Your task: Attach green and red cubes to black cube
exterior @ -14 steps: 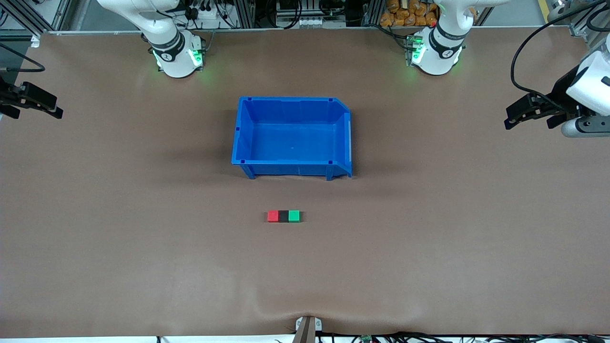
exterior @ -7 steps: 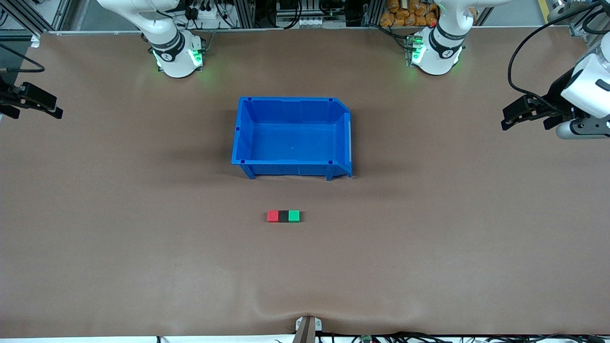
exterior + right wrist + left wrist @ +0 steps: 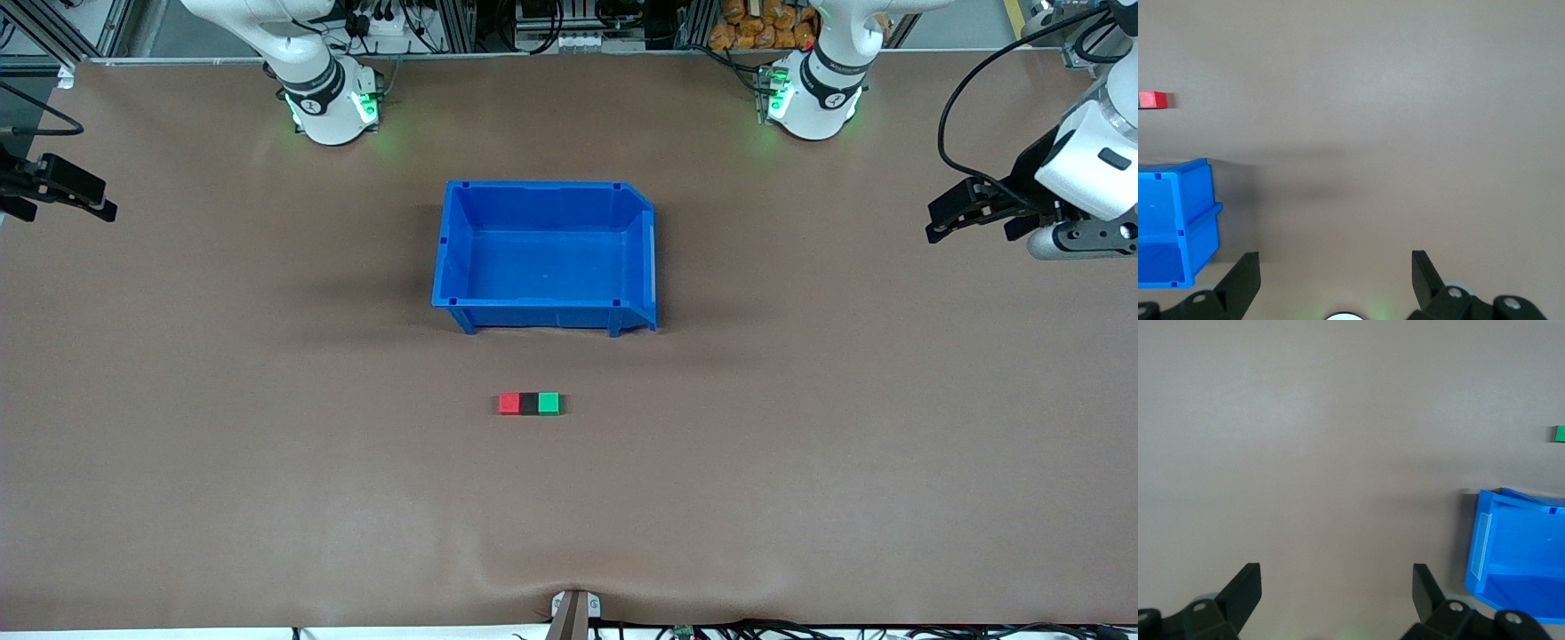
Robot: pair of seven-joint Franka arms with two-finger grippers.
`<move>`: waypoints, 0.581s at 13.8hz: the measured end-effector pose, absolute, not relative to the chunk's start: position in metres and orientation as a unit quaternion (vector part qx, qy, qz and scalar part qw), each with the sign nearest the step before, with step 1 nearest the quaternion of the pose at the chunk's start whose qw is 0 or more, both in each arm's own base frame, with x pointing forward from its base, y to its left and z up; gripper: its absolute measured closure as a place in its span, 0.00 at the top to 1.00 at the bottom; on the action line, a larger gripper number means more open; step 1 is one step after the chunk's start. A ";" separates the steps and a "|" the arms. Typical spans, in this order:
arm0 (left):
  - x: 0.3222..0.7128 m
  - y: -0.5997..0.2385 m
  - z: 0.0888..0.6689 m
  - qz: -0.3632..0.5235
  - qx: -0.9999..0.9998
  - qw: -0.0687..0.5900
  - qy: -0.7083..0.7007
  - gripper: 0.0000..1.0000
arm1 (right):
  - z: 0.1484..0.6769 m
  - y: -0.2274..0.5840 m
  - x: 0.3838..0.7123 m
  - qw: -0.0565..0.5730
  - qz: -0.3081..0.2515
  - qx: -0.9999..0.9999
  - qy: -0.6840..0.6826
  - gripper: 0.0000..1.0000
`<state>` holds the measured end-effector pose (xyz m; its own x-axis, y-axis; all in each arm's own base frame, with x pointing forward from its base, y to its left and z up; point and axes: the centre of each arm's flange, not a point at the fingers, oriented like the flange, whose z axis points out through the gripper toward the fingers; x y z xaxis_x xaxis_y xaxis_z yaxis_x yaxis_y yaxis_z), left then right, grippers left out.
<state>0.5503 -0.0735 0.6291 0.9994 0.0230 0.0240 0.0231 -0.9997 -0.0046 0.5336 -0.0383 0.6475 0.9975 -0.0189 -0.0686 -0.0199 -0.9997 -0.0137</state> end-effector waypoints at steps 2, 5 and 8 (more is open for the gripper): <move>0.550 -0.073 0.629 -0.011 -1.000 0.003 -0.012 1.00 | 0.647 -0.038 0.534 0.007 0.034 -0.999 0.010 1.00; 0.550 -0.073 0.628 -0.007 -1.000 0.003 -0.012 1.00 | 0.647 -0.038 0.534 0.007 0.034 -0.999 0.010 1.00; 0.549 -0.072 0.627 -0.002 -1.000 0.004 -0.013 1.00 | 0.647 -0.038 0.534 0.007 0.034 -0.999 0.010 1.00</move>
